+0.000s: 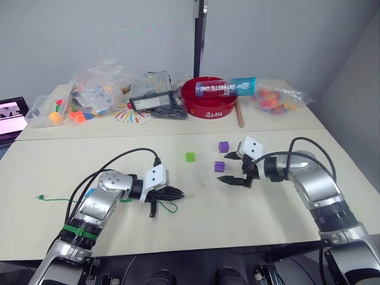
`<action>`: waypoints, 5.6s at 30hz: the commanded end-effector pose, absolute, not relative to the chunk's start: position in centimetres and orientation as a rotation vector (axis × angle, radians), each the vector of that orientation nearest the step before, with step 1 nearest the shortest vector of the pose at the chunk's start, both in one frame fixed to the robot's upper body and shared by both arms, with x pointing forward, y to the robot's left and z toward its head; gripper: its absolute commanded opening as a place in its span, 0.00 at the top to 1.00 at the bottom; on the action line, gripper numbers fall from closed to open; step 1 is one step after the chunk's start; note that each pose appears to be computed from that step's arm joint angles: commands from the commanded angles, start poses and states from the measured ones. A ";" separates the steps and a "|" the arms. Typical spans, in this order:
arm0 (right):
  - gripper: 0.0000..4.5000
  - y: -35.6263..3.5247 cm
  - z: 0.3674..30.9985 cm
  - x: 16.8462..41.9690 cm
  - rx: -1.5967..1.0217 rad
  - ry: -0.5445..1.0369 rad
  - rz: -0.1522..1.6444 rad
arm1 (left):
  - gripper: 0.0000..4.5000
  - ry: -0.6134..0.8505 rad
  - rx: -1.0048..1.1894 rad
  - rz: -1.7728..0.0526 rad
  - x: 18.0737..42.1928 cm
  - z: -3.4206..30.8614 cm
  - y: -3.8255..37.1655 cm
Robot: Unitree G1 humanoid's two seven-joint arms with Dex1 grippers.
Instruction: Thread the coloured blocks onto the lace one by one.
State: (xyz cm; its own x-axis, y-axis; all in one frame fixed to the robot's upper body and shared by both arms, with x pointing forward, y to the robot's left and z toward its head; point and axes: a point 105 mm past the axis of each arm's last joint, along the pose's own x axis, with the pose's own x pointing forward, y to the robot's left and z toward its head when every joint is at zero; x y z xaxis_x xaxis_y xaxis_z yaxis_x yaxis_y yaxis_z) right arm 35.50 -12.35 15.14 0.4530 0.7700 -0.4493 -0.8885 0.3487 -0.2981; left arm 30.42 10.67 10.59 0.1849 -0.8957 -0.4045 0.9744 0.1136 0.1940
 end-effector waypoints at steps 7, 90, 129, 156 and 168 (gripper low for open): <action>0.01 -11.8 14.4 39.1 -0.690 0.306 1.129 | 1.00 0.168 0.457 -1.390 29.9 11.3 10.2; 0.70 -6.8 10.1 29.0 -0.683 0.412 1.389 | 1.00 0.208 0.525 -1.389 28.6 11.5 7.7; 0.70 -6.9 10.1 29.1 -0.670 0.420 1.364 | 0.61 0.147 0.379 -1.508 28.2 11.6 4.4; 0.70 -7.2 10.3 29.2 -0.669 0.417 1.348 | 0.51 0.294 0.429 -1.384 28.8 10.3 9.7; 0.70 -7.3 10.4 29.1 -0.667 0.416 1.345 | 0.99 0.266 0.471 -1.363 29.6 9.7 8.9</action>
State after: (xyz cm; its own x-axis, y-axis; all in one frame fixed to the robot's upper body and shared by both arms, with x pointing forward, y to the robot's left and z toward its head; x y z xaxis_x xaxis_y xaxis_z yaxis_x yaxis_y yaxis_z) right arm 29.20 -7.05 10.54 0.1841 0.7587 -0.6249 -0.9778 0.0766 -0.1950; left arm 29.42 9.40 8.83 0.1898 -0.8632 -0.4679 0.9809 0.1465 0.1277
